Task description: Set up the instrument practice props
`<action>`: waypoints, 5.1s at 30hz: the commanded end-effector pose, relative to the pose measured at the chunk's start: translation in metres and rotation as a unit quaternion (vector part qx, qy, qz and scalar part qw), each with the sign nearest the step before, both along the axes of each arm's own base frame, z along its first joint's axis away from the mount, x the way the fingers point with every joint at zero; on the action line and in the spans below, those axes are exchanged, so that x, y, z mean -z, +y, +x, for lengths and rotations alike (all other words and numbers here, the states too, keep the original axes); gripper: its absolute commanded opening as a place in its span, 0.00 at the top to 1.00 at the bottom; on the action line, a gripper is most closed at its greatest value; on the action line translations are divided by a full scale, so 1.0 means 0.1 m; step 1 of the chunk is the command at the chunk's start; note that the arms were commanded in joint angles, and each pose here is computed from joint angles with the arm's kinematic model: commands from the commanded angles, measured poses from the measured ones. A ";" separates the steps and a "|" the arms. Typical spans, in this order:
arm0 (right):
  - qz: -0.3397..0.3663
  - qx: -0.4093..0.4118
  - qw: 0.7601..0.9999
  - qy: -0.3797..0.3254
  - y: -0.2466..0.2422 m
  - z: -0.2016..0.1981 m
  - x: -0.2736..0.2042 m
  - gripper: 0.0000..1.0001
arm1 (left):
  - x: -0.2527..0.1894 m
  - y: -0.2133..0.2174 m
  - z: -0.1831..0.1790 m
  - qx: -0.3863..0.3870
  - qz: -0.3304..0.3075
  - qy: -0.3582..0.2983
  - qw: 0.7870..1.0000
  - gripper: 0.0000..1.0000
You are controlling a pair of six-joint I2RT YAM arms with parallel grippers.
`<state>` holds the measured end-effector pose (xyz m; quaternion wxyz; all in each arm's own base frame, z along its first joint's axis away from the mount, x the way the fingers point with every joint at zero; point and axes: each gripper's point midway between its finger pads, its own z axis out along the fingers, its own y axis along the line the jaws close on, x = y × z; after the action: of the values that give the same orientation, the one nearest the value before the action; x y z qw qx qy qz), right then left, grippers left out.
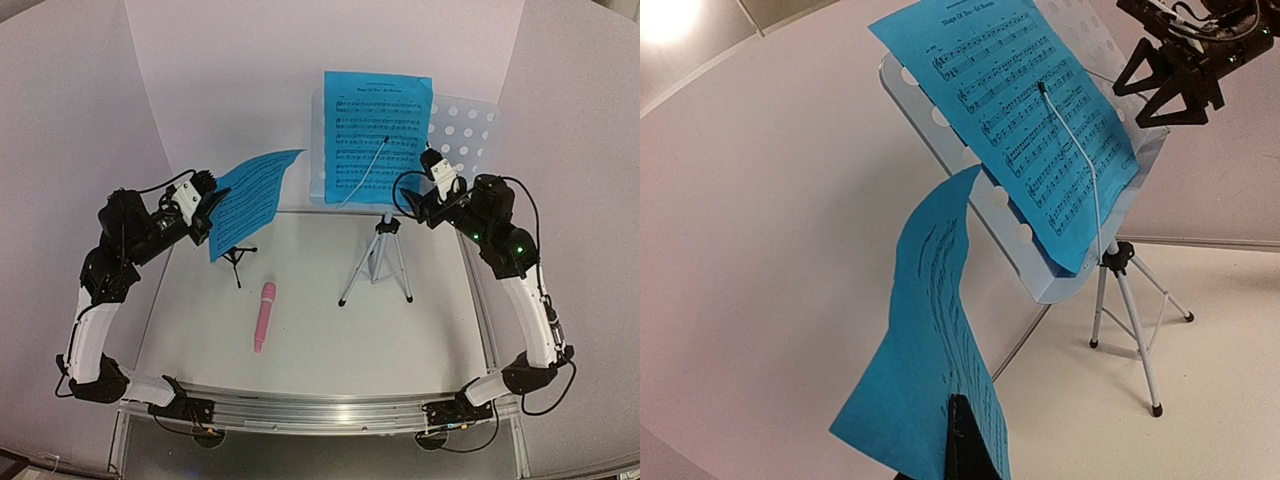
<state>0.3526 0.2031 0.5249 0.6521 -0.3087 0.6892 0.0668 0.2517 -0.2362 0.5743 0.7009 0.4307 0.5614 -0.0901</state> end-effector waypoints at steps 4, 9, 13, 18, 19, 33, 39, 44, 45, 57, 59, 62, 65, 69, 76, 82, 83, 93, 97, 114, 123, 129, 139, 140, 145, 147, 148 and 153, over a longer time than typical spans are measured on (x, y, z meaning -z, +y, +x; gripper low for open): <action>0.159 -0.098 0.980 0.074 0.18 -0.49 -0.26 0.19 | -0.36 0.10 -0.27 0.031 -0.032 -0.039 0.998 1.00; 0.166 -0.154 0.967 0.117 0.49 -0.54 -0.11 0.18 | -0.39 0.03 -0.57 0.107 -0.042 -0.021 0.993 1.00; 0.183 -0.204 0.956 0.110 0.73 -0.67 -0.27 0.17 | -0.48 0.08 -0.84 0.150 -0.057 -0.014 0.987 1.00; 0.139 -0.305 0.940 0.069 1.19 -1.06 -0.37 0.14 | -0.52 0.05 -1.17 0.230 -0.079 0.018 0.970 1.00; 0.138 -0.323 0.934 0.065 1.26 -1.13 -0.41 0.14 | -0.54 0.03 -1.24 0.248 -0.083 0.026 0.965 1.00; 0.148 -0.429 0.887 0.087 1.56 -1.53 -0.40 0.13 | -0.61 -0.47 -1.22 0.386 -0.131 0.128 0.904 1.00; 0.147 -0.435 0.882 0.106 1.48 -1.65 -0.32 0.31 | -0.61 -0.63 -1.07 0.393 -0.140 0.134 0.899 1.00; 0.149 -0.405 0.897 0.099 1.33 -1.65 -0.36 0.87 | -0.70 -0.69 -0.98 0.393 -0.157 0.123 0.898 1.00; 0.148 -0.394 0.902 0.100 1.31 -1.62 -0.35 0.95 | -0.72 -0.70 -0.97 0.394 -0.159 0.120 0.897 1.00; 0.147 -0.263 0.951 0.067 0.93 -1.35 -0.43 1.00 | -0.59 -0.78 -0.84 0.388 -0.164 0.102 0.901 0.42; 0.139 -0.253 0.955 0.066 0.85 -1.38 -0.38 1.00 | -0.56 -0.76 -0.83 0.378 -0.157 0.088 0.908 0.36; 0.120 -0.270 0.951 0.094 0.80 -1.52 -0.12 1.00 | -0.45 -0.70 -0.80 0.350 -0.143 0.069 0.923 0.29; 0.113 -0.298 0.936 0.149 0.83 -1.68 0.24 1.00 | -0.32 -0.64 -0.79 0.329 -0.132 0.059 0.933 0.21; 0.110 -0.306 0.920 0.217 0.82 -1.80 0.64 1.00 | -0.19 -0.63 -0.81 0.327 -0.120 0.081 0.934 0.15; 0.094 -0.258 0.912 0.305 0.66 -1.88 1.45 1.00 | 0.64 -0.78 -0.62 0.312 -0.097 0.162 0.931 0.22; 0.071 -0.190 0.914 0.352 0.53 -1.79 2.05 1.00 | 1.62 -0.81 -0.53 0.299 -0.077 0.136 0.941 0.26; 0.071 -0.174 0.915 0.358 0.50 -1.77 2.14 1.00 | 1.77 -0.86 -0.43 0.285 -0.078 0.158 0.942 0.26; 0.130 0.077 0.905 0.398 -0.24 -1.48 2.68 1.00 | 3.03 -1.52 0.46 0.234 -0.107 0.277 0.926 0.26; 0.186 0.167 0.896 0.367 -0.73 -1.57 2.57 1.00 | 3.34 -1.88 0.73 0.233 -0.121 0.298 0.918 0.25; 0.241 0.201 0.899 0.305 -1.21 -1.78 2.23 1.00 | 4.05 -2.91 1.21 0.264 -0.129 0.306 0.905 0.24; 0.231 0.189 0.907 0.297 -1.20 -1.79 2.09 1.00 | 4.22 -3.01 1.43 0.219 -0.140 0.312 0.914 0.55; 0.234 0.198 0.911 0.276 -1.30 -1.81 2.04 1.00 | 4.32 -2.98 1.43 0.207 -0.135 0.321 0.914 0.84; 0.216 0.204 0.915 0.274 -1.30 -1.77 2.10 1.00 | 4.31 -2.88 1.47 0.184 -0.120 0.293 0.931 1.00; 0.215 0.204 0.914 0.275 -1.30 -1.77 2.10 1.00 | 4.30 -2.86 1.49 0.176 -0.119 0.289 0.933 1.00; 0.216 0.196 0.917 0.273 -1.25 -1.75 2.09 1.00 | 4.19 -2.67 1.59 0.124 -0.113 0.249 0.954 1.00; 0.217 0.193 0.919 0.267 -1.25 -1.75 2.08 1.00 | 4.14 -2.60 1.59 0.116 -0.113 0.243 0.956 1.00; 0.216 0.194 0.920 0.265 -1.26 -1.74 2.08 1.00 | 4.10 -2.56 1.58 0.114 -0.114 0.244 0.956 1.00; 0.199 0.186 0.925 0.264 -1.20 -1.70 2.08 1.00 | 4.10 -2.36 1.55 0.101 -0.114 0.266 0.952 1.00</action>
<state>0.1761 0.0776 0.3122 0.4860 0.0056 0.8583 0.1645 0.4004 -0.4962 0.1234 0.5438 0.3953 0.6601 -0.3351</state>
